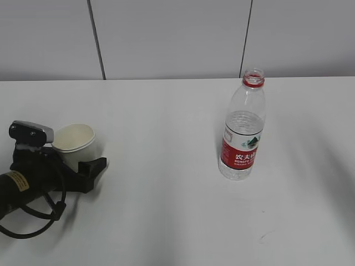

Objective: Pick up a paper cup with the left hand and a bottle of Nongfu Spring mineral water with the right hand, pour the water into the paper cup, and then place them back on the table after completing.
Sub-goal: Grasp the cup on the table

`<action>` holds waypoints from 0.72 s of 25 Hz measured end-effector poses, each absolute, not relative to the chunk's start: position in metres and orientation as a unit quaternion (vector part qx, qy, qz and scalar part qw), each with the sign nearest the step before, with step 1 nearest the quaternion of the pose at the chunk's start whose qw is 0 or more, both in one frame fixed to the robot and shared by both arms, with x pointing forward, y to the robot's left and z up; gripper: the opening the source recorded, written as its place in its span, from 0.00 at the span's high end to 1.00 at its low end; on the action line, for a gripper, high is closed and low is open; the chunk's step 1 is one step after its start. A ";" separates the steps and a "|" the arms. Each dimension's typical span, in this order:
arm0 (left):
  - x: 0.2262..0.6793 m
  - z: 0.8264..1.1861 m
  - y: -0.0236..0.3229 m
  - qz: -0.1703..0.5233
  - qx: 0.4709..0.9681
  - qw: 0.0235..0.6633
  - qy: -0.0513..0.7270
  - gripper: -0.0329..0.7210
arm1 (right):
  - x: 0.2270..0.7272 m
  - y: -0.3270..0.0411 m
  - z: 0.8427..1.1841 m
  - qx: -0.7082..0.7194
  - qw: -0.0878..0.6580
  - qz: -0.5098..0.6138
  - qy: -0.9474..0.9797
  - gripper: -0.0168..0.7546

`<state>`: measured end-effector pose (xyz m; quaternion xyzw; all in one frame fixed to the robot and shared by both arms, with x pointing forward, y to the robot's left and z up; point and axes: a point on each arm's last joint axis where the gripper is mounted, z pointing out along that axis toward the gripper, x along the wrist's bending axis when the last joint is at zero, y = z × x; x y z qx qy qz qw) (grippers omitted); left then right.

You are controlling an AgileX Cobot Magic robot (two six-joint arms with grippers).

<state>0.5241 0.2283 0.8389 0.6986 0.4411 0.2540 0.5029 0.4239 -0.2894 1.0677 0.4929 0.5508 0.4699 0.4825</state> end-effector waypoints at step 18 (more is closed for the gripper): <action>0.526 0.837 0.228 0.267 0.684 0.495 0.465 0.42 | 0.425 -0.289 1.067 0.493 0.483 0.471 0.550 0.24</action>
